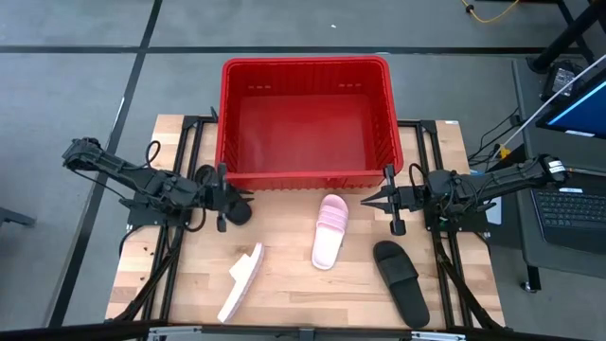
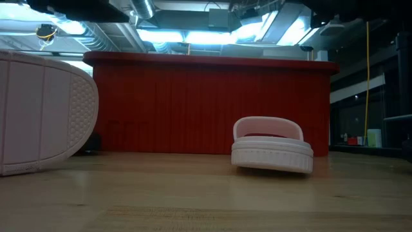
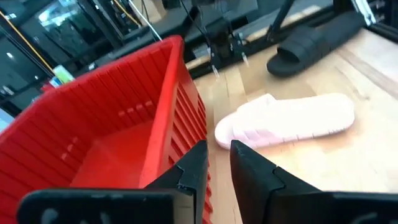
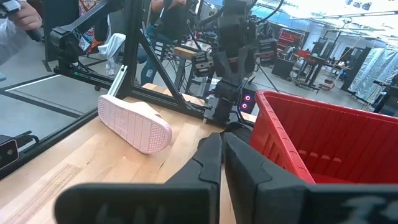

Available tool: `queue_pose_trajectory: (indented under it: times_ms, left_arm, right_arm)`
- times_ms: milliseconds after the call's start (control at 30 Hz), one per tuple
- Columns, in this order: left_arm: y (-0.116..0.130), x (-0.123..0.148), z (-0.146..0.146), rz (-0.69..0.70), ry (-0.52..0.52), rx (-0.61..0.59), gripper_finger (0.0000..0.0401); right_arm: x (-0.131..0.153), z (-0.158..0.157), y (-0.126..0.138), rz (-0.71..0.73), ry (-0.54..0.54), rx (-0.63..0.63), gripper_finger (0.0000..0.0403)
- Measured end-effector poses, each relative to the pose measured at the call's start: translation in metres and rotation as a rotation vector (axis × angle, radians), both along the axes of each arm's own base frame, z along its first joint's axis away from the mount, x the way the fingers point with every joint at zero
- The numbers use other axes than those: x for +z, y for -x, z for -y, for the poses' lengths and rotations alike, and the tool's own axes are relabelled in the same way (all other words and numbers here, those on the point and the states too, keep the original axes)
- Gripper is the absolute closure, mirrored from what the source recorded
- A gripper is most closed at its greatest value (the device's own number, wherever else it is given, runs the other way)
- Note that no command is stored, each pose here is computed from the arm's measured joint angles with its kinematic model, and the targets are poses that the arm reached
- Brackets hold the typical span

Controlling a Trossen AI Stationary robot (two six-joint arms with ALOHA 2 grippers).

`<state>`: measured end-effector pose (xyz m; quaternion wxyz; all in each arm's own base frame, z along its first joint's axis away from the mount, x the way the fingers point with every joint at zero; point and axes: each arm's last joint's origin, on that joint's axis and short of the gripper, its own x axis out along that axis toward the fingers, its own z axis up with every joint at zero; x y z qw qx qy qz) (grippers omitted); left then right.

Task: Pick and place slides into bin
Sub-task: Put the top pink slide into the red bin

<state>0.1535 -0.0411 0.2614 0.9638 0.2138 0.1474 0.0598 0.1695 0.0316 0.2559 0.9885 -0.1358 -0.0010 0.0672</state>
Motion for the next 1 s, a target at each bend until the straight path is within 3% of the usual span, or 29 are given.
queue_pose_trajectory:
  times_ms: [333,567,1000]
  left_arm:
    - [0.0,-0.001,0.0,-0.017,-0.059,-0.012,0.0398]
    - [0.0,-0.001,0.002,-0.051,-0.218,-0.127,0.0399]
    - [0.001,0.001,0.012,0.001,-0.059,-0.135,0.04]
  right_arm:
    - [-0.004,0.0,0.0,-0.037,0.007,0.0,0.0382]
    - [-0.008,0.0,0.0,-0.079,0.015,0.002,0.0382]
    - [-0.007,0.0,0.0,-0.067,0.021,0.003,0.0394]
